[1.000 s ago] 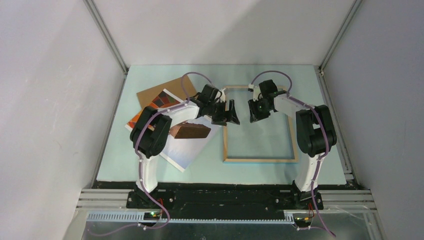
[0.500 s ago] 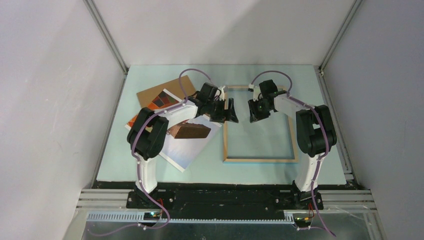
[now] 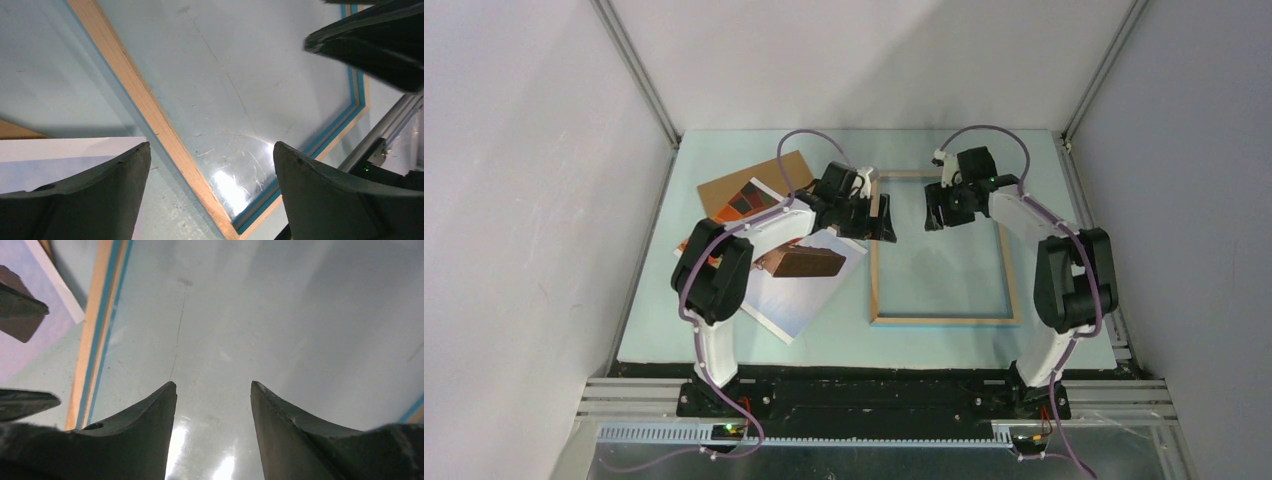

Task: Put the photo into the frame
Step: Place the photo frame item in the photo frame.

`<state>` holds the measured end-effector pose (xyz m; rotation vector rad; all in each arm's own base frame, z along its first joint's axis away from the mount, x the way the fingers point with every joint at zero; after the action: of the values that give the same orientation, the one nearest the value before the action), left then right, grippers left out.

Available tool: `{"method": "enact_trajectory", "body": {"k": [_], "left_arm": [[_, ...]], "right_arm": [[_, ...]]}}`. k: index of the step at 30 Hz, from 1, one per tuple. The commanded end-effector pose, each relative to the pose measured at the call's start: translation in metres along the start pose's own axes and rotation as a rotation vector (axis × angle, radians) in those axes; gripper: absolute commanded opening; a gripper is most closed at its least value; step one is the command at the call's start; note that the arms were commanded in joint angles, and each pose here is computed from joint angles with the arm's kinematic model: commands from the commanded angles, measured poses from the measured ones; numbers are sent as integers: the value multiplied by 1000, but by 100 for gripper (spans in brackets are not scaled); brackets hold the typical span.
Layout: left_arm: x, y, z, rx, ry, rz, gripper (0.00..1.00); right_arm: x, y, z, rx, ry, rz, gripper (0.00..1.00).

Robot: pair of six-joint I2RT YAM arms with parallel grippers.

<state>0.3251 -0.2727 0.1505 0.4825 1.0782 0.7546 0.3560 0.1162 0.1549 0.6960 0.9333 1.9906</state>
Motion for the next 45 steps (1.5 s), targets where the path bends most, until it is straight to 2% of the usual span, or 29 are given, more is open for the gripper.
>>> {"method": "enact_trajectory", "body": {"k": [1,6,17,24,30,38,45], "left_arm": [[-16,26,23,-108,-103,1,98],[-17,34,29,-155,-171,32,100],[-18,74,39,-286,-375,134,100],[-18,109,30,-355,-442,181,100],[0,141,8,-370,-541,280,100],[44,187,-22,-391,-543,399,100],[77,218,-34,-389,-432,500,100]], "right_arm": [[-2,41,22,-105,20,-37,63],[-12,64,19,-148,37,-134,67],[-47,103,-17,-203,-46,-246,66],[-73,108,-42,-198,-87,-314,64],[-89,101,-62,-137,-78,-377,62],[-114,80,-84,-49,-125,-381,57],[-123,61,-92,-10,-145,-365,55]]}}
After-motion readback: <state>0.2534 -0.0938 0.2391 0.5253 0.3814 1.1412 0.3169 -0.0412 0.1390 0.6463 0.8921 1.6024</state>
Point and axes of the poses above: each gripper's point midway between its finger pads, its own y axis back along the fingers, its own x axis along the line the jaws close on, z = x × y, the point moved 9 cm from there along y, back along the fingers, and after that the axes turned 9 degrees about y, right-handed, at the moved point
